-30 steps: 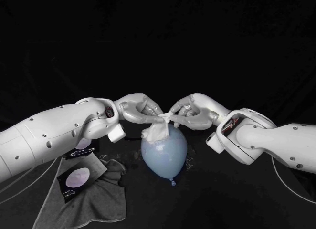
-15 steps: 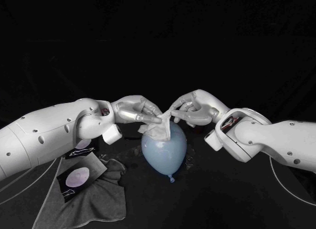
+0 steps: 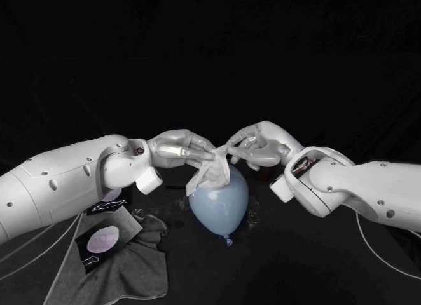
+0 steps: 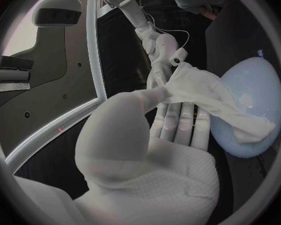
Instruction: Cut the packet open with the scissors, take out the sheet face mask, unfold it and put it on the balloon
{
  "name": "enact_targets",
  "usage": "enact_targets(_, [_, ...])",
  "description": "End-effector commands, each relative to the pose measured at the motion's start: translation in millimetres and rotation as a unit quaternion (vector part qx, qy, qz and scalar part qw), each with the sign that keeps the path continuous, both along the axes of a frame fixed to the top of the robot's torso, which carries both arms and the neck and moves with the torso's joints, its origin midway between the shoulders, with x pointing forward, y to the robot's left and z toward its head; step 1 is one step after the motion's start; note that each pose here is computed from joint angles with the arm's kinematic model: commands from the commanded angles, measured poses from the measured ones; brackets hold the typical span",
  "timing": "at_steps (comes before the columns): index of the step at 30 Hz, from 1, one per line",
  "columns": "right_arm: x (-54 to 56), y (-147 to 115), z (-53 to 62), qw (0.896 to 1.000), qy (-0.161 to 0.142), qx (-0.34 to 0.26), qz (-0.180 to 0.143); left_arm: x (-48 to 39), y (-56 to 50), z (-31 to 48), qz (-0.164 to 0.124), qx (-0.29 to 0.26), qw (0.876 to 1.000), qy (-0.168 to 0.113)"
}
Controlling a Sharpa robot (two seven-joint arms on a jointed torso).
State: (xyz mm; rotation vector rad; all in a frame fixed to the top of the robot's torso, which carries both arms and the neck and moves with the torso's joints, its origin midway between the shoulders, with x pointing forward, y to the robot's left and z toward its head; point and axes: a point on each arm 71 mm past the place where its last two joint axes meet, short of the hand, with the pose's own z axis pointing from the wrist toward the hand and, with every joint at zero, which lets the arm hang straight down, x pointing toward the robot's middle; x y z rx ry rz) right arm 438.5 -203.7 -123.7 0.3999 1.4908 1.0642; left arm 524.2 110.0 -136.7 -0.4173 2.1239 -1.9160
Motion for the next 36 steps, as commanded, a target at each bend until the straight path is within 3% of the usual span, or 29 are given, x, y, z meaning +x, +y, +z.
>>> enact_targets(1, [-1.3,-0.1,0.1,1.0,0.01,0.013,-0.001,6.0,3.3,3.2,0.042,-0.023,0.999,0.007])
enact_targets(6, [-0.5,-1.6,-2.2,0.999,0.037,0.037,0.0,11.5,8.7,2.3,0.077,-0.011,0.997,-0.007])
enact_targets(10, [1.7,-1.9,-4.8,0.996,0.062,0.061,0.002,12.8,9.7,-0.2,0.084,0.014,0.996,-0.021])
enact_targets(16, [5.3,0.3,-8.1,0.991,0.095,0.098,0.006,13.2,9.1,-4.4,0.095,0.075,0.99,-0.067])
enact_targets(24, [9.1,-0.2,-11.2,0.983,0.125,0.133,0.003,18.4,17.2,-4.8,0.133,0.115,0.977,-0.12])
enact_targets(29, [12.5,-3.1,-13.8,0.978,0.145,0.151,-0.004,25.5,27.6,2.3,0.197,0.094,0.962,-0.161])
enact_targets(32, [14.5,-5.4,-15.3,0.975,0.156,0.16,-0.008,31.1,39.0,10.6,0.255,0.064,0.944,-0.2])
enact_targets(36, [16.4,-8.1,-16.8,0.972,0.164,0.165,-0.015,33.7,50.4,18.0,0.298,0.04,0.925,-0.235])
